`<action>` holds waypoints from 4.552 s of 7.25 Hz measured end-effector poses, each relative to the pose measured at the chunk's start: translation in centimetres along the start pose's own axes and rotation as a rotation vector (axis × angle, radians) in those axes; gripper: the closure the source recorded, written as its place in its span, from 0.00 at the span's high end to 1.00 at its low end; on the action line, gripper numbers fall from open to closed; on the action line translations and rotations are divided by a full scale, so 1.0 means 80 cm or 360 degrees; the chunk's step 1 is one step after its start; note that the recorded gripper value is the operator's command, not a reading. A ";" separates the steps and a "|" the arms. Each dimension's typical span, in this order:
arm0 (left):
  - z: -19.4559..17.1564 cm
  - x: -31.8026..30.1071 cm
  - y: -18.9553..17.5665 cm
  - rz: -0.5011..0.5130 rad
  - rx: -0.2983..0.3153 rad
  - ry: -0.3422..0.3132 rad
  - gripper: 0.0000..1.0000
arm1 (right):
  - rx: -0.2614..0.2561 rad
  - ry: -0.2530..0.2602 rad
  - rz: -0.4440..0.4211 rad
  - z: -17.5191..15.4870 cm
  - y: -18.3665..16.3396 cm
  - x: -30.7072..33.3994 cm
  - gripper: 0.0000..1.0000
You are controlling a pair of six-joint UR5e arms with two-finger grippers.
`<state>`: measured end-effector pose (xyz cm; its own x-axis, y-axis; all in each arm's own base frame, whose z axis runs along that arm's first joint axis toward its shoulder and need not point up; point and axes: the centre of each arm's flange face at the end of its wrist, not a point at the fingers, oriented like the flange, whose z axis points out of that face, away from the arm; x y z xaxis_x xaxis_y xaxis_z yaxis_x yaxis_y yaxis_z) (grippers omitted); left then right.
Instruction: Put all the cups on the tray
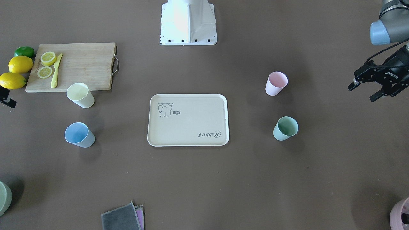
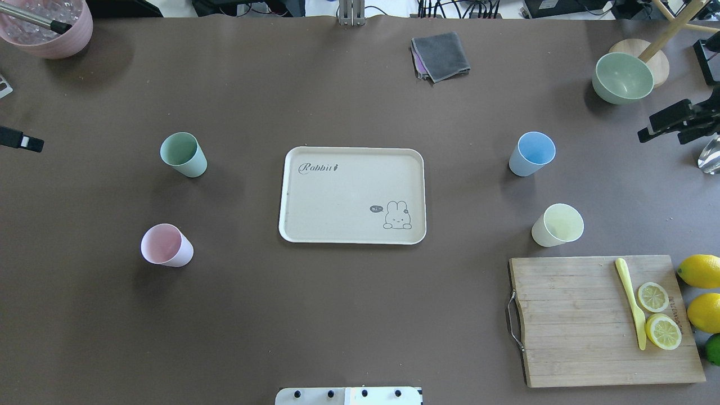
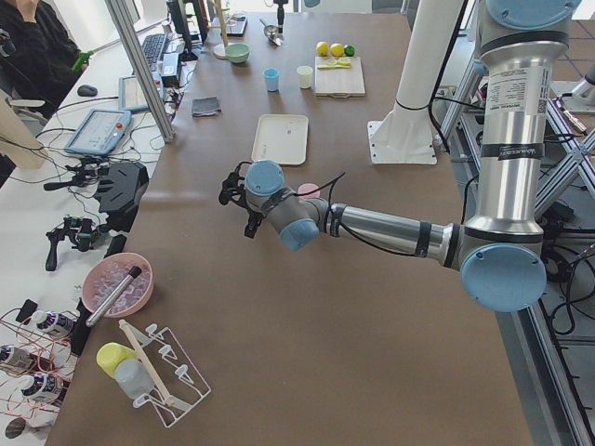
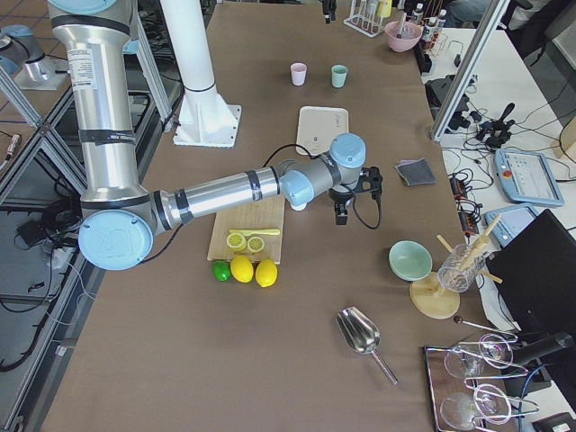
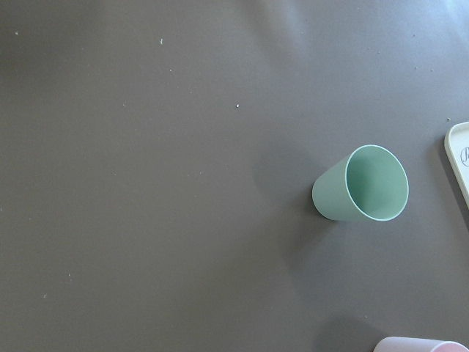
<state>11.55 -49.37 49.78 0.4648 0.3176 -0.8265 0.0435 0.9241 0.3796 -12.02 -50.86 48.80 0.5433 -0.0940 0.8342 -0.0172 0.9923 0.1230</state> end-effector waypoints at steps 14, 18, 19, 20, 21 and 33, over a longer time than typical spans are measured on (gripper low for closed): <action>0.019 0.014 0.002 -0.0161 0.0024 -0.0073 0.97 | -0.0083 0.0033 -0.0020 0.169 0.125 -0.104 0.00; 0.048 0.070 -0.015 -0.0242 0.0015 -0.0021 0.97 | -0.0107 -0.0024 0.0094 0.100 0.050 -0.186 0.00; 0.071 0.100 -0.015 -0.0250 0.0018 -0.0027 0.97 | -0.0112 -0.0014 0.0118 0.089 0.029 -0.226 0.00; 0.092 0.131 -0.009 -0.0251 0.0020 -0.0029 0.97 | -0.0118 -0.0005 0.0143 0.082 0.014 -0.261 0.00; 0.108 0.160 0.001 -0.0253 0.0015 -0.0024 0.97 | -0.0124 0.0005 0.0159 0.081 0.006 -0.292 0.00; 0.179 0.212 0.107 -0.0229 -0.0183 -0.0051 0.00 | -0.0141 0.0117 0.0108 0.158 0.000 -0.425 0.00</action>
<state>32.50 -39.09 44.99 0.4892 0.1754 -0.8544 0.0108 0.9783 0.2070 -41.12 -48.73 27.21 0.6037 -0.0236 0.7968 0.0165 0.9997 0.0171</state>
